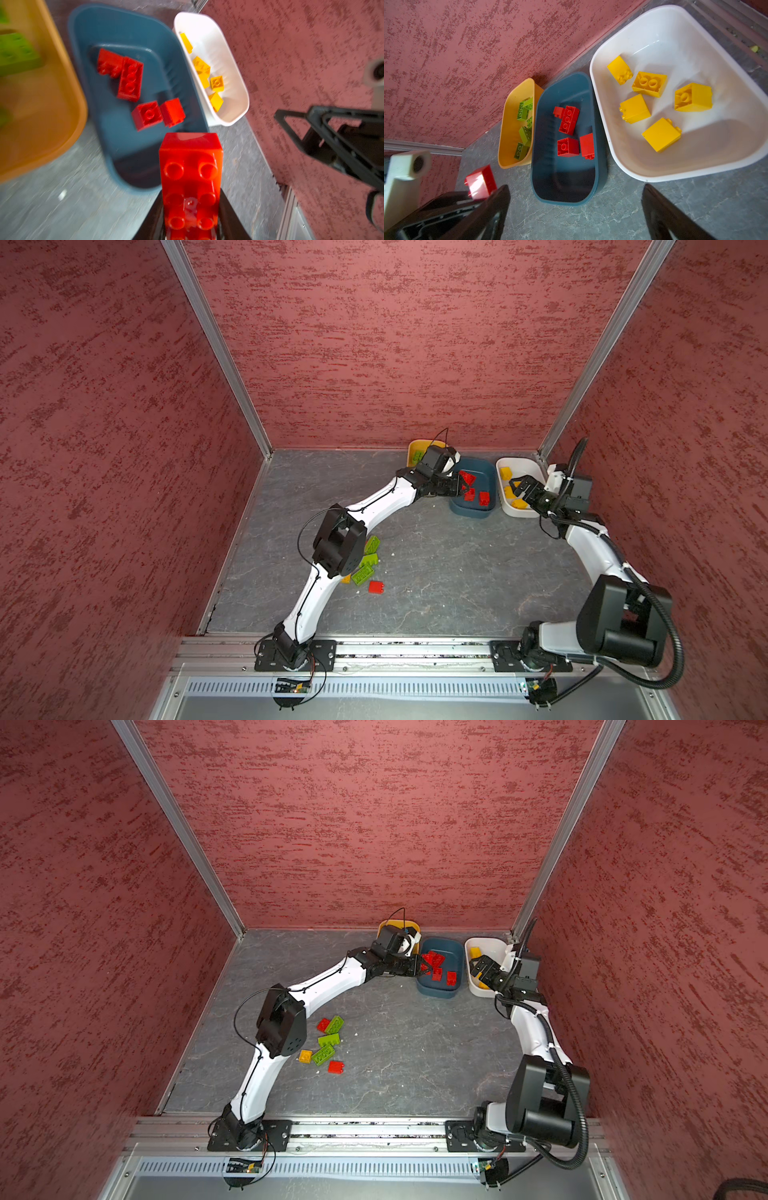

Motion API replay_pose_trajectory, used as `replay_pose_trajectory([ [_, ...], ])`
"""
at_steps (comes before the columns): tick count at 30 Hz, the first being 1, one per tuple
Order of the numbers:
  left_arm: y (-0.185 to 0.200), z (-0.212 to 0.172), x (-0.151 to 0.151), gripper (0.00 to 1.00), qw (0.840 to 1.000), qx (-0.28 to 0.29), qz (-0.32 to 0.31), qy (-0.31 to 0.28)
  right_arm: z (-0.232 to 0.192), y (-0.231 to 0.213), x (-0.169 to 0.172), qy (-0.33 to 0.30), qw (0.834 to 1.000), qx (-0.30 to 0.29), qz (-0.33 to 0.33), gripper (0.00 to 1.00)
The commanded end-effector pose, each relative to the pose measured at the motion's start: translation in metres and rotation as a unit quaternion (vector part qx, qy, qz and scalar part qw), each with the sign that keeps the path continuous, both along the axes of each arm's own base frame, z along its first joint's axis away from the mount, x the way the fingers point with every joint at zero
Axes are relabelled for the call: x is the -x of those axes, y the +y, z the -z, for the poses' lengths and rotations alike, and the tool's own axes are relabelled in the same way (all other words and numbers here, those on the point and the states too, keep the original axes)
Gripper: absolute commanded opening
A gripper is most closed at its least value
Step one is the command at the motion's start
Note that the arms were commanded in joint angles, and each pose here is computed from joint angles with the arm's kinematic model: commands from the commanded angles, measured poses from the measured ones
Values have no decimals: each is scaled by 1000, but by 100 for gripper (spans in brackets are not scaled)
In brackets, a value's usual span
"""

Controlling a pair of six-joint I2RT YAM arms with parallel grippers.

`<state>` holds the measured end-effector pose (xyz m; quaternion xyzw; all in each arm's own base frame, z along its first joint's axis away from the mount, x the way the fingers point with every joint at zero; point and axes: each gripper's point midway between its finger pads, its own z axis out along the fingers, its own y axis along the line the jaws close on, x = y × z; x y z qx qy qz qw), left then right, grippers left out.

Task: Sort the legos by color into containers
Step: 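Carry the red brick with the left gripper over the teal tub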

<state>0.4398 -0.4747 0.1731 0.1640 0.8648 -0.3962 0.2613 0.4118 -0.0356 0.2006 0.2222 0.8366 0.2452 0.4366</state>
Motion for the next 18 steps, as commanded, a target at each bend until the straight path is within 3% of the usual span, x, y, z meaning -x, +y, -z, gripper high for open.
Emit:
replay_pose_trajectory([
  [1, -12, -1, -13, 6, 1000, 22, -4, 3, -17, 1, 2, -20, 1000, 8, -4, 99],
  [8, -18, 31, -48, 11, 999, 16, -32, 7, -16, 4, 5, -14, 1000, 2, -11, 99],
  [12, -16, 31, -54, 22, 999, 14, -39, 7, -11, 2, 8, -1, 1000, 14, -9, 99],
  [18, -10, 12, -56, 53, 999, 19, -51, -2, -5, 5, 14, 6, 1000, 8, -11, 99],
])
